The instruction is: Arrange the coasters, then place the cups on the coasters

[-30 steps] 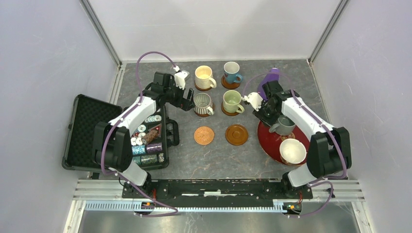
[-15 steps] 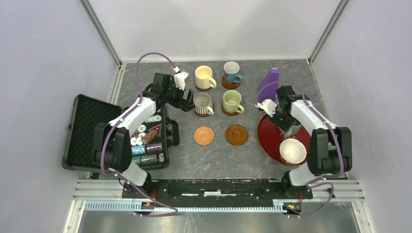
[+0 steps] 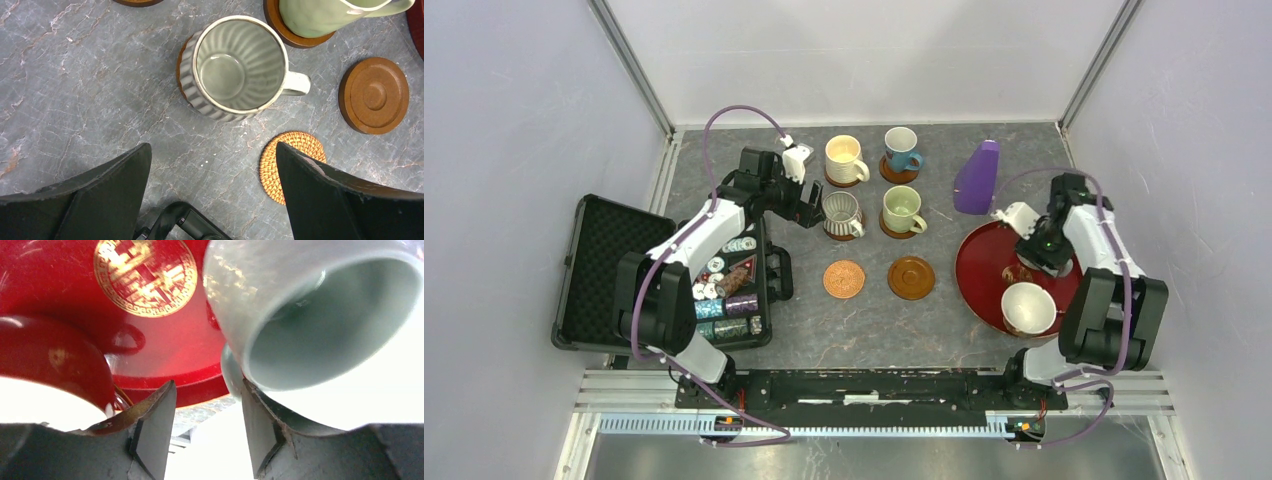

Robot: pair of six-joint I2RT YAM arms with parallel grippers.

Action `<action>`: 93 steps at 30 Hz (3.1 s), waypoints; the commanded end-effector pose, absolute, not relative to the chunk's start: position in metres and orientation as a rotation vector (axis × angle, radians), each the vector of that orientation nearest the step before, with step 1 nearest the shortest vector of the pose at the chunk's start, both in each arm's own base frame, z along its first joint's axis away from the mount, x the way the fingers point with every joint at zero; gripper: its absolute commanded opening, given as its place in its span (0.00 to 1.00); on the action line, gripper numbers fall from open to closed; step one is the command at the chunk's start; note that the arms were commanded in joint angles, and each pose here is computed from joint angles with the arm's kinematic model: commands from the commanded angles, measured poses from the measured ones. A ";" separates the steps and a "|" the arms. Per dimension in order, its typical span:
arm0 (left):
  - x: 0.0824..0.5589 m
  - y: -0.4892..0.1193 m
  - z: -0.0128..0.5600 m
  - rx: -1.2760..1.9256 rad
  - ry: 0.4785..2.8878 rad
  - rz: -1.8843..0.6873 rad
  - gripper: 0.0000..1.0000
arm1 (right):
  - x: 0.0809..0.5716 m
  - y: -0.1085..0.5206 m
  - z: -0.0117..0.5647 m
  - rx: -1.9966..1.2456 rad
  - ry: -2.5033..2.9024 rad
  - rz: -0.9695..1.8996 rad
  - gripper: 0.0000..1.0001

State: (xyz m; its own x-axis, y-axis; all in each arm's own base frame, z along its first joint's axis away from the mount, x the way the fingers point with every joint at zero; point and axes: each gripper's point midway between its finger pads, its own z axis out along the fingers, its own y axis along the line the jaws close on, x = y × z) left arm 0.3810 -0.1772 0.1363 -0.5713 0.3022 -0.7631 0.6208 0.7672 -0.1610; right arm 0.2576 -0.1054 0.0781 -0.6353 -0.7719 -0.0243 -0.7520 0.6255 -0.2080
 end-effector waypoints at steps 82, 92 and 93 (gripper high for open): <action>0.378 -0.118 0.199 0.219 2.183 -0.357 1.00 | 0.313 0.334 0.180 -1.094 2.050 0.301 0.00; 0.361 -0.118 0.192 0.244 2.188 -0.382 1.00 | 0.287 0.347 0.154 -0.989 2.139 0.250 0.00; 0.359 -0.118 0.191 0.251 2.189 -0.383 1.00 | 0.286 0.344 0.152 -0.968 2.149 0.249 0.00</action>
